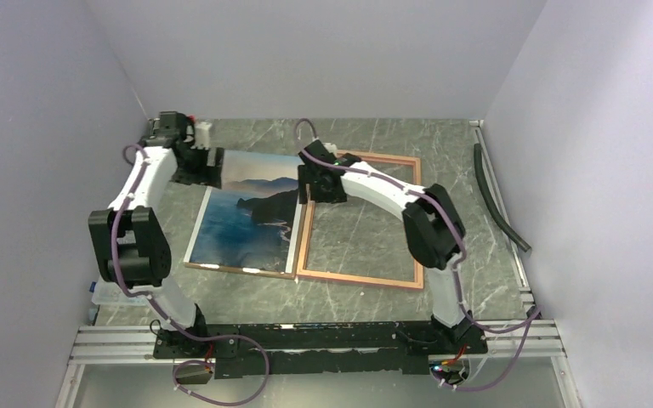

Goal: Put the photo into the frame

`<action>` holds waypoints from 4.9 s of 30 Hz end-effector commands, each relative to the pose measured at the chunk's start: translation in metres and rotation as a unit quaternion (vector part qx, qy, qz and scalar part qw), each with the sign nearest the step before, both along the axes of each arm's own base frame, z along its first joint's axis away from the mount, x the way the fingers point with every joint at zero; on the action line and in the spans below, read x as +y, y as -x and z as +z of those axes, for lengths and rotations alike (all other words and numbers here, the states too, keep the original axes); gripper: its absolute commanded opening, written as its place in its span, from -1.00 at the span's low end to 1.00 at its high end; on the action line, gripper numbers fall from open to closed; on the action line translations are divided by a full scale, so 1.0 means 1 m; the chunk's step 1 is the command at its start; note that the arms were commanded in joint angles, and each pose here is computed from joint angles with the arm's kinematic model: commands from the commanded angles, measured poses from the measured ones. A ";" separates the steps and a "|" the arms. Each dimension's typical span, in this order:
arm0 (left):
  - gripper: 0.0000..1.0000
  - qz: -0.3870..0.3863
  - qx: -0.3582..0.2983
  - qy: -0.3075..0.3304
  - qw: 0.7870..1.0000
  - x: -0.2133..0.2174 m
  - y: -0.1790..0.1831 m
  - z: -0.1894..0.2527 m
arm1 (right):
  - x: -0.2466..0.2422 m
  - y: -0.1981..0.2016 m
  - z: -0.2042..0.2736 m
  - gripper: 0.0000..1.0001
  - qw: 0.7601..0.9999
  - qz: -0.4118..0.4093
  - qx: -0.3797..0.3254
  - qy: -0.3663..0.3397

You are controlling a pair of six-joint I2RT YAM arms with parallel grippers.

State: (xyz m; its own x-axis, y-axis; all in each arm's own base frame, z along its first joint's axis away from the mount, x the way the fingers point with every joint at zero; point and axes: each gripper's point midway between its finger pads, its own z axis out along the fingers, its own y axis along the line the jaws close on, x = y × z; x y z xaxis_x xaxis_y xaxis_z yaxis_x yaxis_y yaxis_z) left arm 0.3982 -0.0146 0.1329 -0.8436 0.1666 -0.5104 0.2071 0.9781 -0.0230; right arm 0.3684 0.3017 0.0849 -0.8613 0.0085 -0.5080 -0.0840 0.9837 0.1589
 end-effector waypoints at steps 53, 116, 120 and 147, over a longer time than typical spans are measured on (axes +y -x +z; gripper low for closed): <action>0.60 0.127 0.082 -0.094 0.984 0.120 -0.015 -0.096 | 0.094 -0.002 -0.024 0.81 0.987 -0.004 0.068 -0.146; -0.35 0.027 0.142 -0.060 0.988 0.054 0.014 -0.141 | 0.135 0.010 0.054 0.76 0.965 0.099 0.031 -0.239; -0.36 0.024 0.143 -0.059 0.988 0.051 0.013 -0.140 | 0.131 0.012 0.041 0.77 0.977 0.107 0.029 -0.183; -0.43 0.008 0.147 -0.043 0.988 0.040 0.018 -0.128 | 0.176 0.056 0.171 0.79 0.822 0.249 -0.059 -0.508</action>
